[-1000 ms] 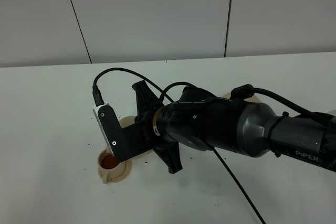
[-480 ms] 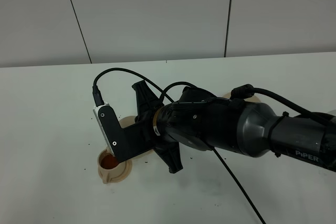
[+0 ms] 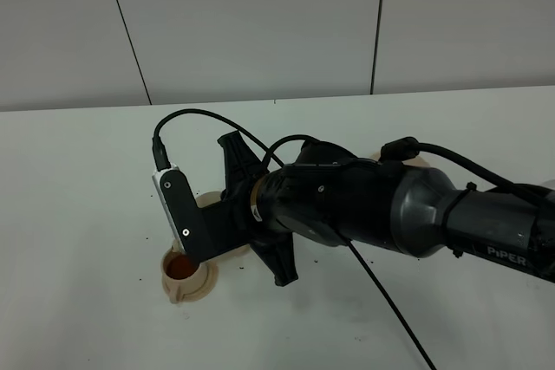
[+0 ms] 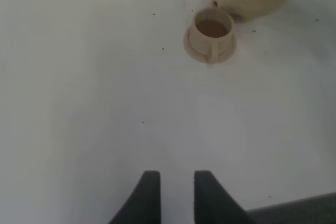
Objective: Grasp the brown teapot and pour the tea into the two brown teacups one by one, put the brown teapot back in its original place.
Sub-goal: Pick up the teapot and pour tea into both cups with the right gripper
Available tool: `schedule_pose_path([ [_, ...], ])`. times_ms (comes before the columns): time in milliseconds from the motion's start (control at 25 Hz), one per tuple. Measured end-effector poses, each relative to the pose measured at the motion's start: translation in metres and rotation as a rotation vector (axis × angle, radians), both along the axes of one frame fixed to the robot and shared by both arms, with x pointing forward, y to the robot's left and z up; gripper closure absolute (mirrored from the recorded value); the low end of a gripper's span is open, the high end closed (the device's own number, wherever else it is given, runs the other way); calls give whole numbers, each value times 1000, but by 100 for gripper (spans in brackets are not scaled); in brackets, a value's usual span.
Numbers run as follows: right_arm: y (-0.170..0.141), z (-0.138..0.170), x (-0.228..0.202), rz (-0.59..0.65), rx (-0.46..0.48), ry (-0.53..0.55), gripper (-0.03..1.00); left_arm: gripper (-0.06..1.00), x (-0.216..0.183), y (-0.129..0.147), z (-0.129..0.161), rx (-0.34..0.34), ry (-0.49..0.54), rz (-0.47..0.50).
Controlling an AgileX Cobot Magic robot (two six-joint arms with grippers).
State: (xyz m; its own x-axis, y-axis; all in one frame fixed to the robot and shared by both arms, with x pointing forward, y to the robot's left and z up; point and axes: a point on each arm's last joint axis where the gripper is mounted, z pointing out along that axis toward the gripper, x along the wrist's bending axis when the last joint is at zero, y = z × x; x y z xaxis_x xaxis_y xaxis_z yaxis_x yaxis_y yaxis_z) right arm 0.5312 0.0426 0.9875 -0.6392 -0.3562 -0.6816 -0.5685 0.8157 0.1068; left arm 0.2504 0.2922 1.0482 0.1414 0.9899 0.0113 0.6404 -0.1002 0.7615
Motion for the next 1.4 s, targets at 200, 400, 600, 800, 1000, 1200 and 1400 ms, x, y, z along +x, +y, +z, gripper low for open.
schedule_pose_path([
  [200, 3, 9, 2, -9, 21, -3, 87, 71, 0, 0, 0, 0, 0, 0],
  [400, 3, 8, 1, -29, 30, 34, 87, 71, 0, 0, 0, 0, 0, 0],
  [600, 3, 7, -1, -46, 52, 65, 87, 71, 0, 0, 0, 0, 0, 0],
  [800, 4, 7, -2, -61, 73, 91, 87, 71, 0, 0, 0, 0, 0, 0],
  [1000, 4, 6, -3, -74, 76, 118, 87, 71, 0, 0, 0, 0, 0, 0],
  [1200, 2, 7, -5, -89, 74, 148, 87, 71, 0, 0, 0, 0, 0, 0],
  [1400, -4, 22, -5, -111, 116, 158, 87, 71, 0, 0, 0, 0, 0, 0],
])
